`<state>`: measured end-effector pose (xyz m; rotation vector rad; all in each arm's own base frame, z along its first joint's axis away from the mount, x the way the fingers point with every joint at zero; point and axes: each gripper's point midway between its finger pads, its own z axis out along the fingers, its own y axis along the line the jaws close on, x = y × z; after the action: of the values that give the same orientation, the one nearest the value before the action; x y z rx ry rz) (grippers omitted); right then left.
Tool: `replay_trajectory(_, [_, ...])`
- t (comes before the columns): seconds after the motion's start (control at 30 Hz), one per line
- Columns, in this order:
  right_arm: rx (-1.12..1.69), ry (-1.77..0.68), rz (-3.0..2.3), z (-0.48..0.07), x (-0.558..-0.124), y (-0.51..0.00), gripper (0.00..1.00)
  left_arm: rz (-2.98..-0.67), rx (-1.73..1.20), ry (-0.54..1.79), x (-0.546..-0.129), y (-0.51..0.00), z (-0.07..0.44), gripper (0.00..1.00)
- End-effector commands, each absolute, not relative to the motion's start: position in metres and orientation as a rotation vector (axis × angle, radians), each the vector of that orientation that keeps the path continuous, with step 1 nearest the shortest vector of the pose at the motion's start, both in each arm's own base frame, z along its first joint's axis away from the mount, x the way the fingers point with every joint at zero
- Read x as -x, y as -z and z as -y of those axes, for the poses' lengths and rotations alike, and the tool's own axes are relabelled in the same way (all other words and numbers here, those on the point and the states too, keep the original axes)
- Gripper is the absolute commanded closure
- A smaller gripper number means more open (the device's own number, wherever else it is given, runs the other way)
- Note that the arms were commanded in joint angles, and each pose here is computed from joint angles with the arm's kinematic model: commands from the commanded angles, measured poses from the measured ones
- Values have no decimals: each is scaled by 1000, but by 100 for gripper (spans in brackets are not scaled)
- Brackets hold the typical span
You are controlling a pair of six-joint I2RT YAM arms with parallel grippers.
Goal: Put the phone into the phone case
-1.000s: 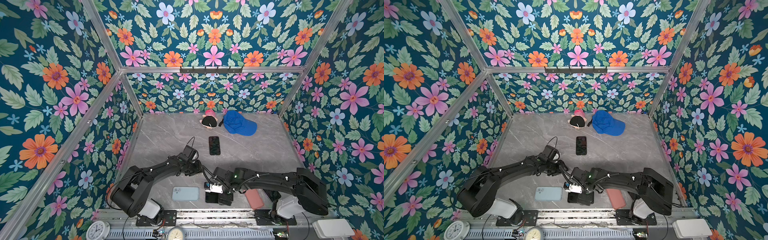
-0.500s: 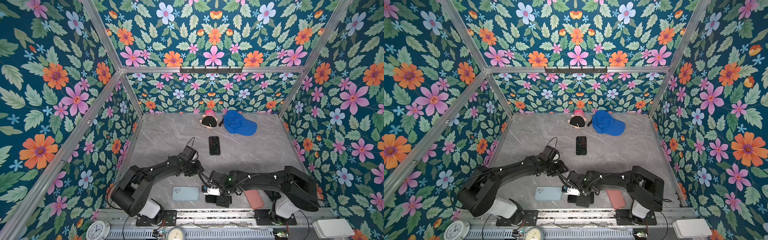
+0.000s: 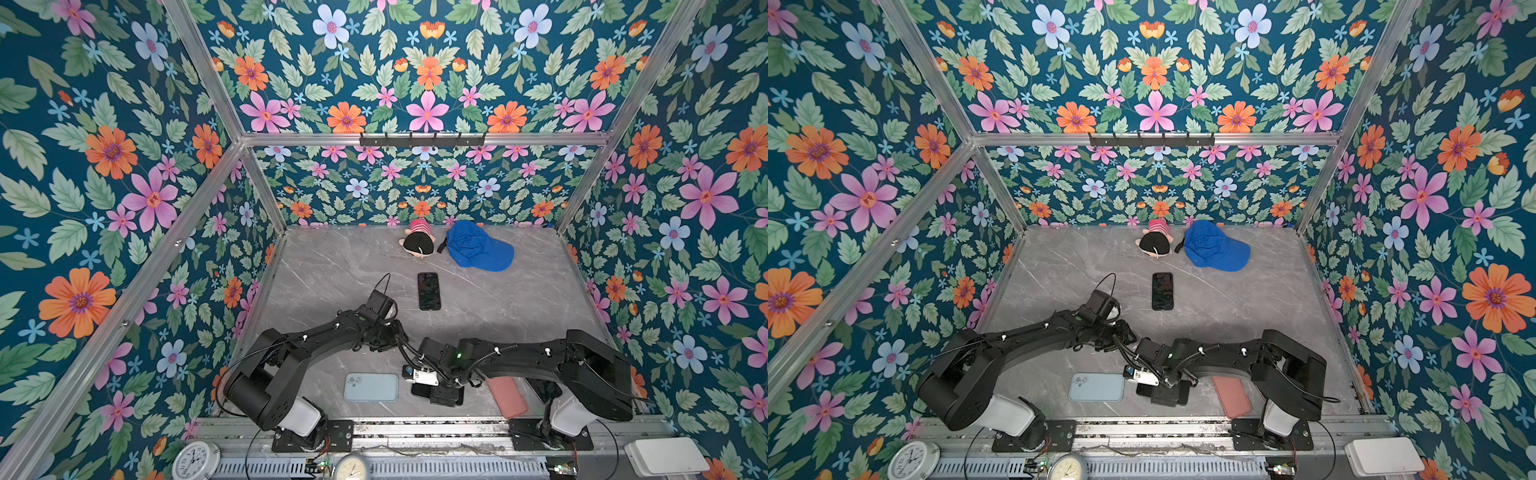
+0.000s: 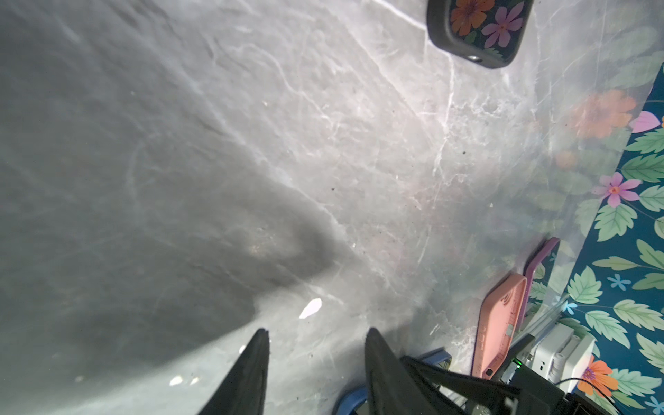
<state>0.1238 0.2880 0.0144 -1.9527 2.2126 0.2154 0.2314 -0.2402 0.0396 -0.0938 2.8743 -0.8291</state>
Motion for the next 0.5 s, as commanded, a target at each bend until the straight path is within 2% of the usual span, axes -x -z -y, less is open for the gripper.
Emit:
replay_trajectory(0.0, [1918, -212, -2218, -289, -132, -14, 19, -2872, 80, 859, -230, -41, 238, 54])
replay_trajectory(0.13, [1852, -272, -2209, -297, -144, -19, 20, -2827, 100, 989, -232, -49, 233, 54])
replay_trajectory(0.4, [1719, -363, -2192, -313, -173, -28, 22, -2687, 70, 1400, -223, -72, 250, 53])
replay_trajectory(0.47, [1718, -353, -2222, -310, -176, -17, 22, -2680, 75, 1435, -221, -71, 253, 53])
